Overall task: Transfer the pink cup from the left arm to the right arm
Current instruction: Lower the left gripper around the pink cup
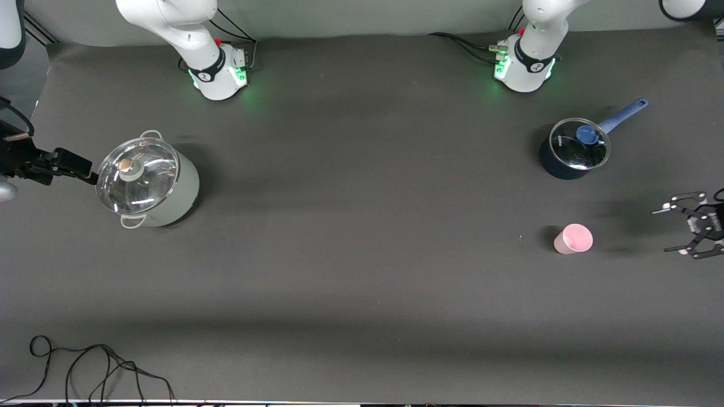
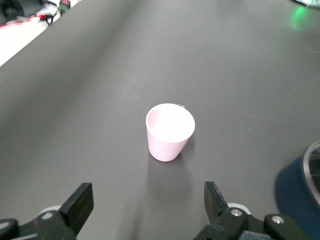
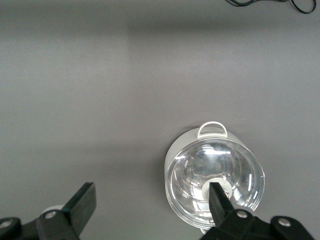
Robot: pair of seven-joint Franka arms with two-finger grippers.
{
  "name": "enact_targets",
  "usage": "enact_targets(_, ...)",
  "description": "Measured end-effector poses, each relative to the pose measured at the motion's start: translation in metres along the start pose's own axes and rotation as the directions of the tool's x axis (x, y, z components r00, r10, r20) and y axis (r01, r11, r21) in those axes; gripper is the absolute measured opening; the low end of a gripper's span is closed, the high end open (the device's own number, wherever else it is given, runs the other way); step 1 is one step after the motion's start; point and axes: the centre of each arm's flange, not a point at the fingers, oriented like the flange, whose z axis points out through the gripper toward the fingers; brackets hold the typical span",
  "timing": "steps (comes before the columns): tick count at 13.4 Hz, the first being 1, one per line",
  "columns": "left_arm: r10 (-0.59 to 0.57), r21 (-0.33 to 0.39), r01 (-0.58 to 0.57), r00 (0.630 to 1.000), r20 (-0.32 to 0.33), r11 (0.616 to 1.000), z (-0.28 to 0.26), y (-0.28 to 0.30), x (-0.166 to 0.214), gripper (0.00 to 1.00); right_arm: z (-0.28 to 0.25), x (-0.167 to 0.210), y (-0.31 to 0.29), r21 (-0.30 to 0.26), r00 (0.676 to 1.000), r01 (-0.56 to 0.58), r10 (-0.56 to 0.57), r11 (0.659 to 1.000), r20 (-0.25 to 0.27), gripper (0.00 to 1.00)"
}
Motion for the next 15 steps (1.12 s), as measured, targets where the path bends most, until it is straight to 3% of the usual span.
enact_targets(4,0.046,0.016,-0.044,0.990,-0.133,0.999,0.050,0.001,-0.061,0.99,0.000,0.000,0.000,0.000,1.000,0.000,0.000,1.000,0.000,1.00)
enact_targets(7,0.083,0.022,-0.081,0.963,-0.257,0.997,0.090,0.005,-0.084,0.99,0.000,0.000,0.000,0.000,1.000,0.000,0.000,1.000,0.000,1.00)
enact_targets(11,0.100,-0.006,-0.113,0.903,-0.419,0.994,0.147,0.010,-0.092,0.99,0.000,0.000,0.000,0.000,1.000,0.000,0.000,1.000,0.000,1.00)
enact_targets(15,0.106,-0.010,-0.128,0.857,-0.504,0.992,0.191,0.007,-0.084,0.99,-0.001,0.000,0.000,0.000,1.000,0.000,0.000,1.000,-0.001,1.00)
